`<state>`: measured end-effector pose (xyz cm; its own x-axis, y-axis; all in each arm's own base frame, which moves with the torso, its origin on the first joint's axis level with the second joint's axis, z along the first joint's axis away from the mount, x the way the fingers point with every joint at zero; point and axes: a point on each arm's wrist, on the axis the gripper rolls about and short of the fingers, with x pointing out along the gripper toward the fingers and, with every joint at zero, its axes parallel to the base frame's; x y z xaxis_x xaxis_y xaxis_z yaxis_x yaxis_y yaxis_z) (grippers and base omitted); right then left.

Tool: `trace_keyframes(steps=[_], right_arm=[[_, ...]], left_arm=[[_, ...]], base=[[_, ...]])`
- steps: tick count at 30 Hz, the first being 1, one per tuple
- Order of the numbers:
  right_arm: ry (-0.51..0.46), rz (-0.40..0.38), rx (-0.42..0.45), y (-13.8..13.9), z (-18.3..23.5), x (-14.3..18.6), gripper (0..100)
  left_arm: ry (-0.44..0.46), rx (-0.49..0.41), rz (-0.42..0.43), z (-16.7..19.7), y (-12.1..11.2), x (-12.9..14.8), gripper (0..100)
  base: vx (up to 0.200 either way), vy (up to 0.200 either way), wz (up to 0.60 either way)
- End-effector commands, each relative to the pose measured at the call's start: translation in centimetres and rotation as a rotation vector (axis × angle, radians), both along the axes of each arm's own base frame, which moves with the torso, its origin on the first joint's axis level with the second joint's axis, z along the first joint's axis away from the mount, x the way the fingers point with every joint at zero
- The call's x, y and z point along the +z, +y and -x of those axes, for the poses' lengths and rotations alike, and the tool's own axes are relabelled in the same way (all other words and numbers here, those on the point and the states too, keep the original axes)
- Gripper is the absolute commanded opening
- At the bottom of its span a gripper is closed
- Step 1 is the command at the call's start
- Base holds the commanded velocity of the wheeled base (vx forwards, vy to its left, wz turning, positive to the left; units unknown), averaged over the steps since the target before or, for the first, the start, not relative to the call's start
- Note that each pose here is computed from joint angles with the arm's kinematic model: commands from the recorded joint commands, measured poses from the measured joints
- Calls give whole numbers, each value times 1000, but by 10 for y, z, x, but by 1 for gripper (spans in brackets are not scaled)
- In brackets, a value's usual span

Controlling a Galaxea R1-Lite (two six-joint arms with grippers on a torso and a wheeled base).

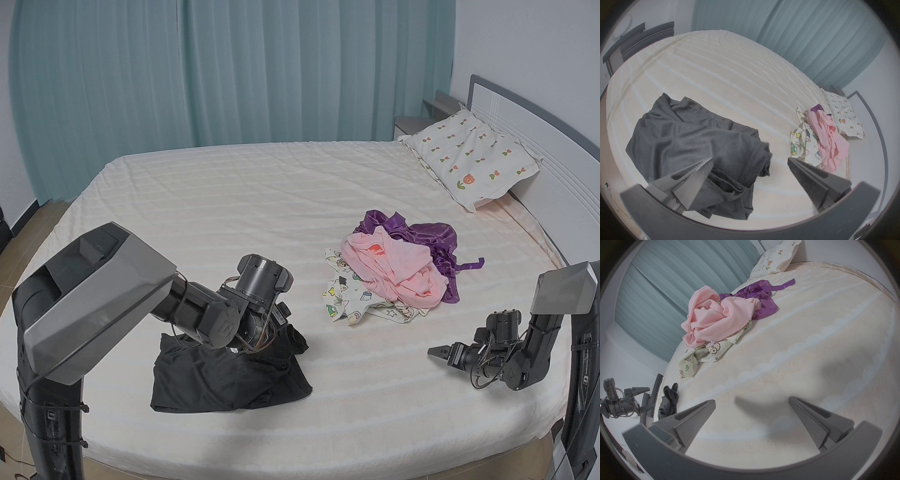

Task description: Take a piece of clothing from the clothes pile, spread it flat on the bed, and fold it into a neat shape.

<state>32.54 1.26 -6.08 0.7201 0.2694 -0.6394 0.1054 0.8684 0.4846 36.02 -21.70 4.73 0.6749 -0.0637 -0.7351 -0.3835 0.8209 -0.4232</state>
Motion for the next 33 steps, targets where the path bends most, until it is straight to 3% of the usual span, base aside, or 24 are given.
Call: trace_keyframes(steps=[1, 7, 9, 10, 16, 22, 27, 33], right_arm=[[3, -1, 1, 0, 1, -1, 100], [3, 1, 3, 1, 1, -1, 100], [3, 1, 3, 1, 1, -1, 100], [1, -2, 1, 1, 0, 0, 100], [-25, -2, 10, 6, 0, 2, 100], [-18, -23, 22, 18, 1, 3, 100], [-13, -23, 38, 23, 4, 3, 100], [-16, -23, 48, 26, 5, 1, 100]], left_arm=[[-49, 6, 45, 11, 14, 36, 100], [-22, 60, 90, 26, 54, 50, 100], [-17, 65, 94, 26, 57, 49, 100], [41, 91, 129, 34, 74, 44, 100], [150, 172, 138, 47, 102, 20, 100], [202, 218, 191, 58, 112, 15, 100], [257, 182, 243, 67, 114, 12, 100], [243, 181, 277, 71, 117, 13, 100]], base=[[0, 0, 0], [0, 0, 0], [0, 0, 0], [0, 0, 0], [0, 0, 0], [0, 0, 0], [0, 0, 0], [0, 0, 0]])
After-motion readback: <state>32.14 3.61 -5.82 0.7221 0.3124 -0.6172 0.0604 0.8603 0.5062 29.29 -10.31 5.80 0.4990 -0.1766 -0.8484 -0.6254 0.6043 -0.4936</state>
